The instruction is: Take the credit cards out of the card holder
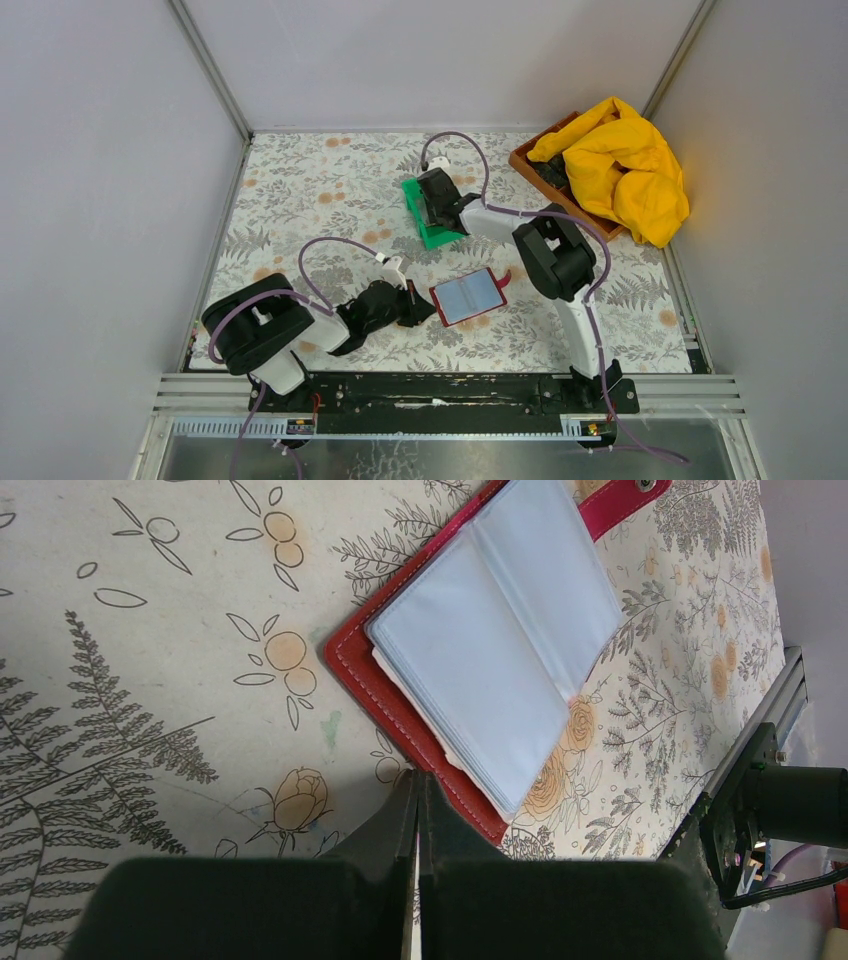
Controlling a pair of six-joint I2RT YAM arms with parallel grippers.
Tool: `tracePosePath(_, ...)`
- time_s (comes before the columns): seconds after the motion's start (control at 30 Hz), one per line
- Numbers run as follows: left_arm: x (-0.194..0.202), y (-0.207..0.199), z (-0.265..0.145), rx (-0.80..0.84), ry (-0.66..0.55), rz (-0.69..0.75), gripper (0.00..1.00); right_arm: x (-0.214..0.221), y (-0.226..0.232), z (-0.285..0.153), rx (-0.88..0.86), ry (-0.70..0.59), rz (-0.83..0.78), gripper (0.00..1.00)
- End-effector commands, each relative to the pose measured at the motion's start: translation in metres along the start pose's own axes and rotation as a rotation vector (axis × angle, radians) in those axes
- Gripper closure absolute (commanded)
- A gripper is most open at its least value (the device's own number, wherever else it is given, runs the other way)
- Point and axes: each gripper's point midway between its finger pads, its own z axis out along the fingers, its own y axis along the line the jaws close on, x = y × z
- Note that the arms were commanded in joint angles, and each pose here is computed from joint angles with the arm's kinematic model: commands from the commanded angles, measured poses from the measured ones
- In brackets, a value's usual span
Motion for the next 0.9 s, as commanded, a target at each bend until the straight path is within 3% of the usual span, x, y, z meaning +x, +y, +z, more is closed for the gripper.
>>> tracePosePath(0.0,0.002,0.007,-0.004,-0.015,0.004,0.005,1.00,-0.044,0.000,-0.037,-0.029,-0.135,0.063,1.00)
tracePosePath(0.33,-0.001,0.005,-0.003,-0.016,-0.003,0.005,1.00,-0.083,-0.008,-0.108,-0.112,-0.262,0.138,0.92)
tracePosePath(0.43,-0.001,0.004,-0.004,-0.011,-0.005,-0.002,1.00,-0.082,-0.021,-0.130,-0.097,-0.288,0.154,0.84)
tracePosePath(0.53,-0.005,0.002,-0.005,-0.015,-0.019,-0.011,0.85,-0.074,-0.038,-0.154,-0.075,-0.319,0.166,0.71)
tracePosePath(0.67,-0.011,-0.001,-0.007,-0.012,-0.037,-0.011,0.72,-0.037,-0.061,-0.182,-0.059,-0.310,0.169,0.54)
tracePosePath(0.87,-0.015,-0.003,-0.002,-0.025,-0.033,0.006,0.76,0.044,-0.064,-0.211,-0.130,-0.224,0.108,0.51)
